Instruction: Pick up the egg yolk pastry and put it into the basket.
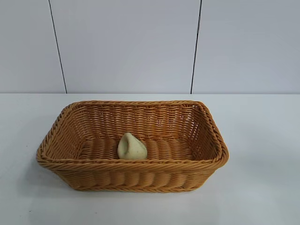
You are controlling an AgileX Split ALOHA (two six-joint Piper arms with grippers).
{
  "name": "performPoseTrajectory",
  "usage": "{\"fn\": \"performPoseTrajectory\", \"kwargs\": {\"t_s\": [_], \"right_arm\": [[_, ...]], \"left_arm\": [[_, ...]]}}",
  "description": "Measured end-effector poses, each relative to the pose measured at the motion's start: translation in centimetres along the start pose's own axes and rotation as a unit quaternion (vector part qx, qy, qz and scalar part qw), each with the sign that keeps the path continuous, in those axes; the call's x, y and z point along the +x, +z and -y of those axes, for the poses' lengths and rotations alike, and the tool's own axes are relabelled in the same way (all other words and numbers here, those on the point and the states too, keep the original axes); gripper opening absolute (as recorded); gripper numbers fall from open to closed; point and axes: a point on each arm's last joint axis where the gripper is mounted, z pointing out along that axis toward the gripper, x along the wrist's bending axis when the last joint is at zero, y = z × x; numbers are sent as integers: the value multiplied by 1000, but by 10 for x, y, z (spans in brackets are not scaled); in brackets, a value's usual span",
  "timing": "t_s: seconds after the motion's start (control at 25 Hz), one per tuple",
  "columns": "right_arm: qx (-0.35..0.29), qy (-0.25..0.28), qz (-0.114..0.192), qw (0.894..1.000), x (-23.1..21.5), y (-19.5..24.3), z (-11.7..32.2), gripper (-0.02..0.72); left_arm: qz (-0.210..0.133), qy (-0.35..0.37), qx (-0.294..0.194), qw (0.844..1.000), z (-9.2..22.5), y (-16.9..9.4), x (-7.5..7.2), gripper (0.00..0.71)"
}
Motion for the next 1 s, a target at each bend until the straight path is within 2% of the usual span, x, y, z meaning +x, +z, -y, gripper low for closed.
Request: {"fn": "performPoseTrajectory", "kwargs": {"t_s": [0.16, 0.32, 0.44, 1.0], "right_arm": [[-52, 9, 10, 999, -1, -14, 8, 695], [-97, 5, 5, 995, 0, -26, 16, 695], [-153, -3, -7, 988, 0, -39, 28, 695], [-154, -4, -8, 988, 0, -39, 29, 695]], "left_arm": [[0, 0, 0, 1000, 0, 0, 0, 695], [0, 0, 0, 1000, 0, 0, 0, 695], [0, 0, 0, 1000, 0, 0, 0, 695], [0, 0, 0, 1000, 0, 0, 0, 695]]}}
